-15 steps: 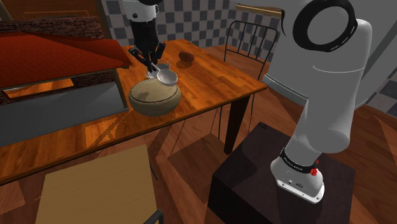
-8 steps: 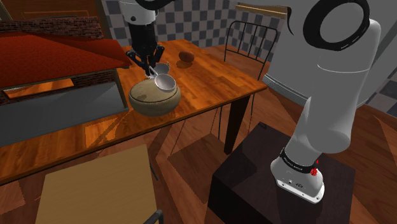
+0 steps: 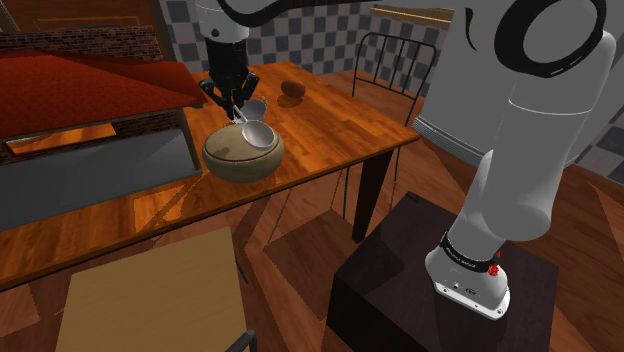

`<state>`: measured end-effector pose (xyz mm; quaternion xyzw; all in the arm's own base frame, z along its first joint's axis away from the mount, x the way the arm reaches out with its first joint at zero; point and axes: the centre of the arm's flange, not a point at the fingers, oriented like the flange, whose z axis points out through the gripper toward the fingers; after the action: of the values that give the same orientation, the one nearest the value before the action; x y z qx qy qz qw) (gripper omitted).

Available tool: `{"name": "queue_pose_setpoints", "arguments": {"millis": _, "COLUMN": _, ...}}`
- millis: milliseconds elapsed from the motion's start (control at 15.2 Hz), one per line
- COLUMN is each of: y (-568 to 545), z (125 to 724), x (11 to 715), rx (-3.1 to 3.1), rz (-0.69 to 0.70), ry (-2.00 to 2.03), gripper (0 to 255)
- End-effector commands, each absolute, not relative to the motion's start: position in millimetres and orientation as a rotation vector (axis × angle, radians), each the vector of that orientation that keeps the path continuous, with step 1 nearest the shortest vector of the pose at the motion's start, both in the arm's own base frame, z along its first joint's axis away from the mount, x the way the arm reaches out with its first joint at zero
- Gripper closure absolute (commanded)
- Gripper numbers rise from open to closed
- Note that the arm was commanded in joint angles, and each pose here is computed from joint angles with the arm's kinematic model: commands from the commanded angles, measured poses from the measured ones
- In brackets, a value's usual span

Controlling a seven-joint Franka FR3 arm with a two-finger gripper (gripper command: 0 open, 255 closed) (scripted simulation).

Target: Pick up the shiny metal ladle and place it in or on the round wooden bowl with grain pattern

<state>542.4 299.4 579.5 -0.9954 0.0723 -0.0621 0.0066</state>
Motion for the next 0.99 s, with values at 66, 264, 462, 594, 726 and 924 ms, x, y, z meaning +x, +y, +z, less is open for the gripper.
{"name": "queue_pose_setpoints", "arguments": {"millis": 66, "y": 309, "z": 528, "x": 552, "rx": -3.174, "rz": -0.028, "ry": 0.218, "gripper": 255}}
{"name": "queue_pose_setpoints", "arguments": {"millis": 264, "y": 309, "z": 528, "x": 552, "rx": -3.174, "rz": -0.028, "ry": 0.218, "gripper": 255}}
{"name": "queue_pose_setpoints", "arguments": {"millis": 462, "y": 313, "z": 523, "x": 579, "rx": -3.174, "rz": -0.027, "ry": 0.22, "gripper": 0}}
{"name": "queue_pose_setpoints", "arguments": {"millis": 594, "y": 316, "z": 521, "x": 573, "rx": -3.175, "rz": -0.026, "ry": 0.223, "gripper": 0}}
{"name": "queue_pose_setpoints", "arguments": {"millis": 726, "y": 309, "z": 541, "x": 551, "rx": -3.174, "rz": -0.028, "ry": 0.218, "gripper": 0}}
{"name": "queue_pose_setpoints", "arguments": {"millis": 924, "y": 311, "z": 578, "x": 551, "rx": -3.174, "rz": -0.028, "ry": 0.218, "gripper": 0}}
